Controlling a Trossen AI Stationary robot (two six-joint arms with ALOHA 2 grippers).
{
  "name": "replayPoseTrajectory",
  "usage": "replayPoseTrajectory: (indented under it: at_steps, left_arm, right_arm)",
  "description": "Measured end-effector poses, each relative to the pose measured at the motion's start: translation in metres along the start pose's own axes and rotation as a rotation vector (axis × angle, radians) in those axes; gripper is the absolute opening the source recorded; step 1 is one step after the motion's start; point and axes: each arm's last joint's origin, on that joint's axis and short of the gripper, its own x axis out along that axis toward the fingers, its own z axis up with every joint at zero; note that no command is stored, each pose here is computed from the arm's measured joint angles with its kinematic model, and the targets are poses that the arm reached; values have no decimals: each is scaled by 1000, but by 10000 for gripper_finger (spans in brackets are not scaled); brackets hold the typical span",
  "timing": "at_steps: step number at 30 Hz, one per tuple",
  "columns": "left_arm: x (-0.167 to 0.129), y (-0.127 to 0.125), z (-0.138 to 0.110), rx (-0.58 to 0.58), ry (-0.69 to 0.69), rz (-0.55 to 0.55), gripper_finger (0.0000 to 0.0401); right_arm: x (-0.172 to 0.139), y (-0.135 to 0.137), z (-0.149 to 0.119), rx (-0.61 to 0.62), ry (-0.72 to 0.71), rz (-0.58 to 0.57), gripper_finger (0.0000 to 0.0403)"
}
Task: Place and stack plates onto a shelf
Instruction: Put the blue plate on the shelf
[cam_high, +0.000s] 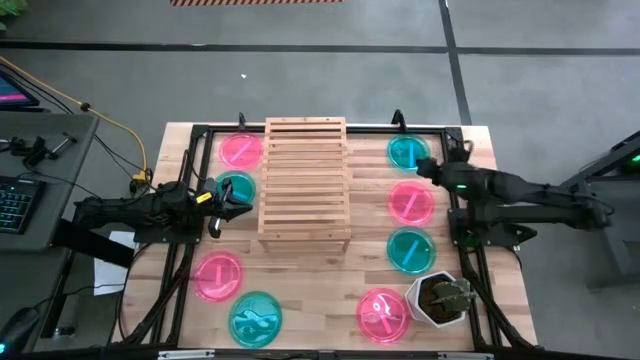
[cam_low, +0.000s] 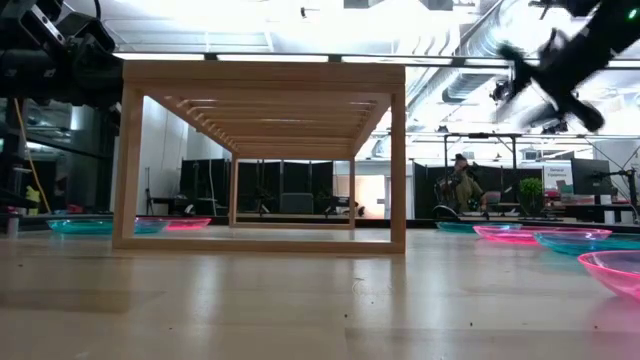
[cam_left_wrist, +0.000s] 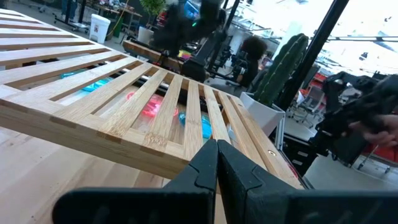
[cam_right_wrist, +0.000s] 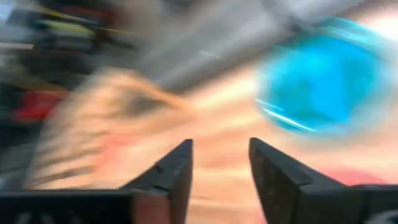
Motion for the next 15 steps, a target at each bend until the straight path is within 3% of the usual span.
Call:
replayPoseTrajectory:
  at_steps: [2, 5, 15]
  left_arm:
    - [0, 0, 0, 0, 0, 0, 0]
    - [0, 0, 0, 0, 0, 0, 0]
    - [0, 0, 0, 0, 0, 0, 0]
  right_arm:
    - [11, -12, -4, 64, 52, -197, 181]
    - [30, -24, -10, 149, 71, -340, 205]
    - [88, -51, -2, 391, -30, -379, 202]
